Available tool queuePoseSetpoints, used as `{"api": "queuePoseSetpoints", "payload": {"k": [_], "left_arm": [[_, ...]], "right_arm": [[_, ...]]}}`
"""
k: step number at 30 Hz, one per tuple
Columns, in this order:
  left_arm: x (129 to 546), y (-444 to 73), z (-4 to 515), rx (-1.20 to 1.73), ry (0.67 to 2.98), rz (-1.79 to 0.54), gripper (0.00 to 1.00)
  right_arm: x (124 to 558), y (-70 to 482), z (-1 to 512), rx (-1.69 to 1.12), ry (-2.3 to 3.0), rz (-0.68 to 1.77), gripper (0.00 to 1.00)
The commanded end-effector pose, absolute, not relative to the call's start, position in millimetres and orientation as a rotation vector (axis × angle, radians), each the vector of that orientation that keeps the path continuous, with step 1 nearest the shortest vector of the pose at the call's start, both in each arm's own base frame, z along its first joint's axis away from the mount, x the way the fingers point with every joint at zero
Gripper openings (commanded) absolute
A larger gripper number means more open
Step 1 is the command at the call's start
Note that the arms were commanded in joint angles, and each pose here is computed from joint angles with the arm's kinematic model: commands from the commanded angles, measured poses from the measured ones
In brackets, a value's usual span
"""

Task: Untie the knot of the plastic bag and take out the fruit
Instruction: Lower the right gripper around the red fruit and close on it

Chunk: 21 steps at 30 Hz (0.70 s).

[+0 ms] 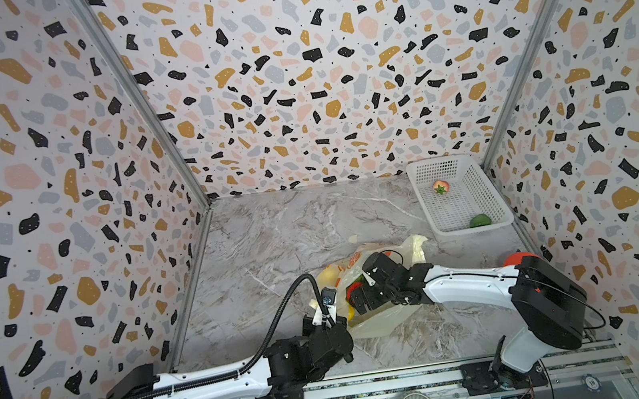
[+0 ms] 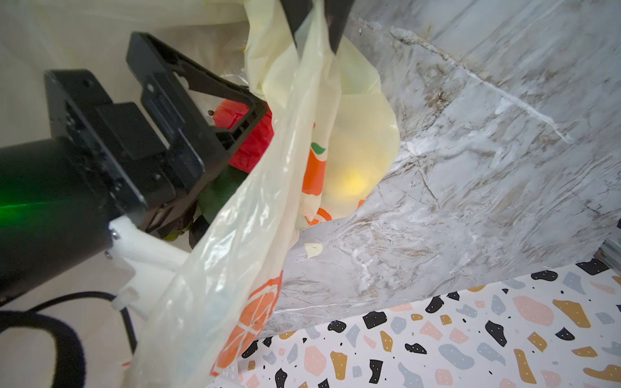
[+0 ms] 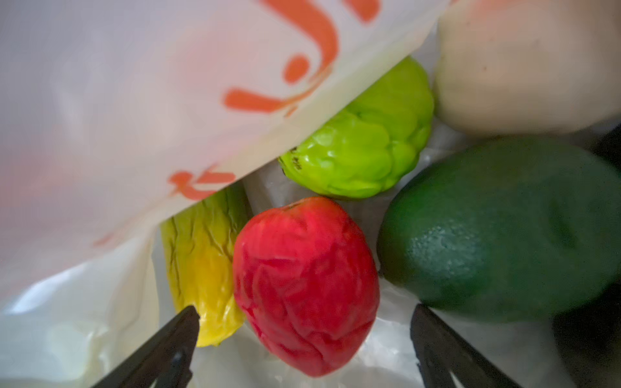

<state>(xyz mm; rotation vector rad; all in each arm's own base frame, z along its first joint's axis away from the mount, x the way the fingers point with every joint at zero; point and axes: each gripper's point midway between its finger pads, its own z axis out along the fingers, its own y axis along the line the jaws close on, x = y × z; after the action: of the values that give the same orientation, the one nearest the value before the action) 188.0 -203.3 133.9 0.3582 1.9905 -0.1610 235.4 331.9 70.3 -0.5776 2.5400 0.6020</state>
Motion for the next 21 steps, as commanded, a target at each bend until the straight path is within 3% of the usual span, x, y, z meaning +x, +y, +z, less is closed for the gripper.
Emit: {"api": "queuePoseSetpoints", "payload": {"k": [1, 9, 21], "left_arm": [[195, -198, 148, 0.300, 1.907, -0.136, 0.00], [201, -204, 166, 0.257, 1.831, -0.155, 0.00], [204, -203, 175, 0.246, 1.805, -0.137, 0.00]], "right_arm": [[255, 344, 83, -0.494, 2.452, 0.615, 0.99], [268, 354, 67, -0.454, 2.408, 0.568, 0.98], [267, 358, 74, -0.495, 2.366, 0.581, 0.54]]}}
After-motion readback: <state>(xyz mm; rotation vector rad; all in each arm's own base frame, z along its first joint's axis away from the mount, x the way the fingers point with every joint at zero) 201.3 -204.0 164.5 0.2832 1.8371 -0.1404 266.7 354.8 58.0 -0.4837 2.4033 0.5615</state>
